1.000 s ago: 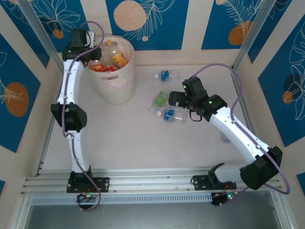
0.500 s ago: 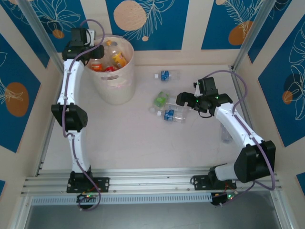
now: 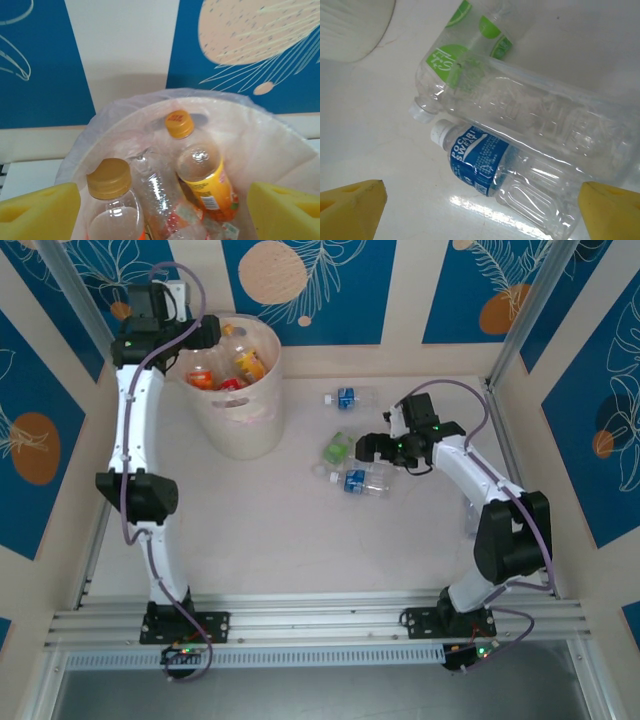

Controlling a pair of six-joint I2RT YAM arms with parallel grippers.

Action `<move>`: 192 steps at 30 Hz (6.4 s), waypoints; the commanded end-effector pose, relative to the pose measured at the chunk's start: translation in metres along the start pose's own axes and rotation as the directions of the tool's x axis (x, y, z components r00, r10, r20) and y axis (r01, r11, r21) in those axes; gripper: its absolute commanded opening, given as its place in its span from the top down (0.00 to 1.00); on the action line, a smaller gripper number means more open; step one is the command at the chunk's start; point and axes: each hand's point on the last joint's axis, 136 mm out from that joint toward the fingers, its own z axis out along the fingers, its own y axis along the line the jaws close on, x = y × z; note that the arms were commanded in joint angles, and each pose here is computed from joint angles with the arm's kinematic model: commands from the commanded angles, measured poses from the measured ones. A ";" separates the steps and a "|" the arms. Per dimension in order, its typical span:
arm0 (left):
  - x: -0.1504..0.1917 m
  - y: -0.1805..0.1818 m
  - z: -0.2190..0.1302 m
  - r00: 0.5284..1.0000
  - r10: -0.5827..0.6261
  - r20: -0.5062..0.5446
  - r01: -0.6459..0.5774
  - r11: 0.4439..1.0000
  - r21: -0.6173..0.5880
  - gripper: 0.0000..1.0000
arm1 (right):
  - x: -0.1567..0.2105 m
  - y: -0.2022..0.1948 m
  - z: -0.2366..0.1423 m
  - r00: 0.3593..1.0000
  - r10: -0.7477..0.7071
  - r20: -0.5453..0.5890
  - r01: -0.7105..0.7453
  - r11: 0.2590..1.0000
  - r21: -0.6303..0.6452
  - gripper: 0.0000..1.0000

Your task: Put the plastic bottles in the bin

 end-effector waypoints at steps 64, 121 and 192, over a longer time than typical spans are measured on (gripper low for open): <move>0.222 -0.117 -0.150 0.934 -0.269 -0.234 0.321 0.922 0.218 0.00 | 0.134 0.004 0.084 0.937 -0.048 -0.346 0.171 0.926 0.337 0.15; 0.188 -0.307 -0.117 0.941 -0.174 -0.290 0.328 0.673 0.663 0.56 | 0.053 0.160 -0.046 0.829 -0.383 0.409 0.448 0.891 -0.074 0.47; 0.030 -0.010 0.036 0.942 -0.315 -0.113 0.331 0.930 0.161 0.97 | 0.026 0.045 -0.087 0.926 -0.016 0.377 -0.037 0.990 0.133 0.01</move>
